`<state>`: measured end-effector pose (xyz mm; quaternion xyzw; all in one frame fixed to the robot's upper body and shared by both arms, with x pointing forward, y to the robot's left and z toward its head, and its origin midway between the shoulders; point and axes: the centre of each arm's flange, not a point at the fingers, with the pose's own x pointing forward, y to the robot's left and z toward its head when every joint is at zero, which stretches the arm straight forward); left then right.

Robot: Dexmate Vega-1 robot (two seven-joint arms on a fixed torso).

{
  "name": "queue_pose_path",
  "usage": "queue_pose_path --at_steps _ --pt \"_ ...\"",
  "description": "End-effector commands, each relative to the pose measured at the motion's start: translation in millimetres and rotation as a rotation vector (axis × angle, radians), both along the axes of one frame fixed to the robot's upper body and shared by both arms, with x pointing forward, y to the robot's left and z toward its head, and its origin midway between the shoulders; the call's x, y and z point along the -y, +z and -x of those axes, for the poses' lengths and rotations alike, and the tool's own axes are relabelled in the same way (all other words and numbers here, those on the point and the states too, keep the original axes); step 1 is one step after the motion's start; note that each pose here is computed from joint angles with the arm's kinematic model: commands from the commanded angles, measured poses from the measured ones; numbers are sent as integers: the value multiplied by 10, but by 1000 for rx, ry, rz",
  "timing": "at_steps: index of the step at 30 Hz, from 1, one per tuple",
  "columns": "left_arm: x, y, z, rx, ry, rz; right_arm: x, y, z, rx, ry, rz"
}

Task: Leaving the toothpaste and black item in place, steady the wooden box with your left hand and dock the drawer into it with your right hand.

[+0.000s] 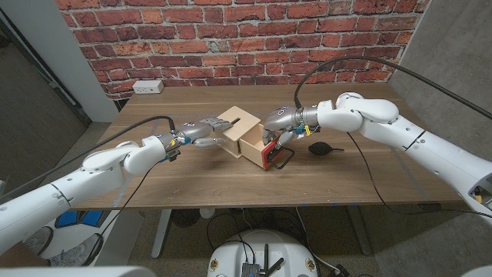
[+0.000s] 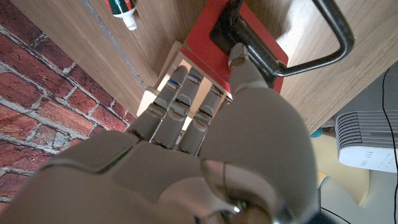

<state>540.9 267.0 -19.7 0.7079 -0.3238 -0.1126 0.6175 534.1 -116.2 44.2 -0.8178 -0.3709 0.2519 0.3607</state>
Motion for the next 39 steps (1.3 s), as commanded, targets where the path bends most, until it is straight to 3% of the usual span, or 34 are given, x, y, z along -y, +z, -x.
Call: queue_pose_path --at_steps 1,25,39 --pt "23 -2 10 10 1 8 -9 -38 18 30 1 -15" --pt "61 -7 -24 8 -13 3 -103 -76 8 64 68 -13" --pt "91 3 -52 6 -12 5 -137 -68 -58 72 60 -34"
